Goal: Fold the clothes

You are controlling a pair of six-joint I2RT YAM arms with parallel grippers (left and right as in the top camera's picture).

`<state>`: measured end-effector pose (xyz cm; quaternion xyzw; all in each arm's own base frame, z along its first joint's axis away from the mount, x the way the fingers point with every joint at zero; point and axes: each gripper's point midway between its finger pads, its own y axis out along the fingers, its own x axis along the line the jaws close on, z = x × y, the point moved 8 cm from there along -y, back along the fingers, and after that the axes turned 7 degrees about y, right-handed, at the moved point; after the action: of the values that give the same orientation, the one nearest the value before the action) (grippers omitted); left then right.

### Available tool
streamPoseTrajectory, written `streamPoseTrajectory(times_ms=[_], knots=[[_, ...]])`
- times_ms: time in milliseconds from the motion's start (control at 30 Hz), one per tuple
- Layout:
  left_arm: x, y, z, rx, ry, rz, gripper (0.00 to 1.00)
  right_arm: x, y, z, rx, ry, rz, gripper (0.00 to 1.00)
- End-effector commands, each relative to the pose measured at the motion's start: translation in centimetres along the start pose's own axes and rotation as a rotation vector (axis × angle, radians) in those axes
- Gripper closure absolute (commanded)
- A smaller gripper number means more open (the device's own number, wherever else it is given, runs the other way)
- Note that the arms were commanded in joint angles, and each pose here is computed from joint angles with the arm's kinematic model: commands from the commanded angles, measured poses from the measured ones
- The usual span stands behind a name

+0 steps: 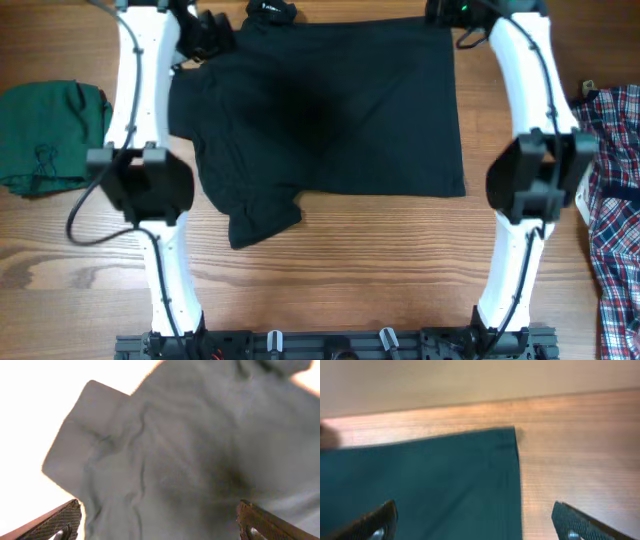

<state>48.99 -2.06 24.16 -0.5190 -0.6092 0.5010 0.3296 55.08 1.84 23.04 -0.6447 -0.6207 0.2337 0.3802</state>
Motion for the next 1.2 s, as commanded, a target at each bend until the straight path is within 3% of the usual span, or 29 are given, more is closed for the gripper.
streamPoseTrajectory(times_ms=[0, 100, 167, 267, 333, 500, 633, 700, 867, 1000, 1167], knots=[[0.1, -9.8, 1.3, -0.165, -0.059, 0.017, 0.00, 0.1, -4.9, 0.8, 0.074, 0.089, 0.032, 0.00], [0.7, -11.5, 4.1, -0.070, -0.080, -0.024, 0.00, -0.9, -7.2, 3.4, 0.233, 0.124, 0.099, 0.01], [1.2, -14.5, 5.4, -0.115, -0.098, -0.061, 0.00, -2.2, -9.0, 4.5, 0.291, 0.155, 0.190, 0.00], [0.0, -20.2, 8.3, -0.224, -0.049, 0.004, 0.00, -2.5, -12.6, 5.6, 0.344, 0.205, 0.224, 0.00], [-1.6, -21.4, 10.2, -0.229, 0.008, 0.035, 0.00, -2.4, -13.9, 6.2, 0.378, 0.211, 0.234, 0.00], [-1.6, -16.5, 12.5, -0.087, -0.046, -0.109, 0.00, -2.0, -15.8, 8.2, 0.464, 0.198, 0.177, 0.00], [-0.1, -12.8, 15.5, -0.120, -0.109, -0.089, 0.00, -3.6, -20.6, 10.0, 0.351, 0.228, 0.315, 0.00], [1.7, -9.6, 19.1, -0.100, -0.194, -0.074, 0.00, -3.9, -21.8, 12.7, 0.318, 0.242, 0.286, 0.00], [2.8, -0.8, 26.8, 0.229, -0.241, 0.020, 0.00, -5.1, -15.0, 21.4, 0.509, 0.230, 0.220, 0.00], [3.1, 0.2, 27.7, 0.243, -0.221, 0.009, 0.00, -6.6, -10.9, 25.4, 0.510, 0.272, 0.217, 0.00], [2.6, 2.2, 28.5, 0.221, -0.191, 0.038, 0.00, -7.3, -8.1, 27.3, 0.444, 0.251, 0.150, 0.00]])
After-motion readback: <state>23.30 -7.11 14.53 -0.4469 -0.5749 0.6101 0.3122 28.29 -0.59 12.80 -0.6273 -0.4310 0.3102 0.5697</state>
